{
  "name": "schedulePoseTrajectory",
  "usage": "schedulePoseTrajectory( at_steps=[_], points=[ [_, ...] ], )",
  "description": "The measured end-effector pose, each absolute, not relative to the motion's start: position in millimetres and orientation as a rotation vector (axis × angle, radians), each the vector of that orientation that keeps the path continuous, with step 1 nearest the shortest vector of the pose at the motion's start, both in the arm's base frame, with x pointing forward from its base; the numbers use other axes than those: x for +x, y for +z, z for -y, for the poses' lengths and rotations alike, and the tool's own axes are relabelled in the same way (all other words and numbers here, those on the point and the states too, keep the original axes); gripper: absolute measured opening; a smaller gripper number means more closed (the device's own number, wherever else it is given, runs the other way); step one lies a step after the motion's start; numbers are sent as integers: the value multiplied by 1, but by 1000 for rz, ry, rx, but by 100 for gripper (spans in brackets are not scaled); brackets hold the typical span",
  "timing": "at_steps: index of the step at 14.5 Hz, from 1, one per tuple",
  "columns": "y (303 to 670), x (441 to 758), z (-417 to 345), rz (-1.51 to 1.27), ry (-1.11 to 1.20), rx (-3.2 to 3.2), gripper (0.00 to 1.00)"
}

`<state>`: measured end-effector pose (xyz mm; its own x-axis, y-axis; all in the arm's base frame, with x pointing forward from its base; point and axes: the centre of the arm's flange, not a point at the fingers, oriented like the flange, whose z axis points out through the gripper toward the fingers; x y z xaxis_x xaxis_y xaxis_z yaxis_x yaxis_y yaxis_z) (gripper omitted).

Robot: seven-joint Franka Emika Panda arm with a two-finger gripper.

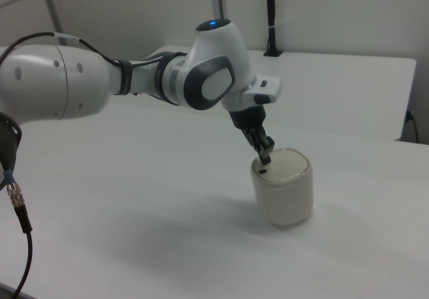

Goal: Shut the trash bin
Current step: 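Push the open lid over and down onto the bin rim, then lift the gripper up and away from the closed bin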

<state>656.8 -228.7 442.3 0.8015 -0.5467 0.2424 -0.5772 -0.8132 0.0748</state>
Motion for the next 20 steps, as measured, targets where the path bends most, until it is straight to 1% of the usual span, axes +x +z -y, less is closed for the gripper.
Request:
schedulePoseTrajectory(
  at_steps=[11, 13, 15, 17, 18, 19, 20],
  points=[
    [442, 653, 237, 882, 321, 2844, 1],
    [447, 652, 238, 884, 332, 2842, 1],
    [463, 649, 238, 890, 365, 2841, 1],
    [501, 639, 226, 899, 398, 2861, 3],
    [514, 635, 216, 889, 392, 2874, 3],
    [527, 631, 202, 867, 378, 2893, 5],
    [542, 627, 176, 810, 352, 2922, 19]
  ],
)
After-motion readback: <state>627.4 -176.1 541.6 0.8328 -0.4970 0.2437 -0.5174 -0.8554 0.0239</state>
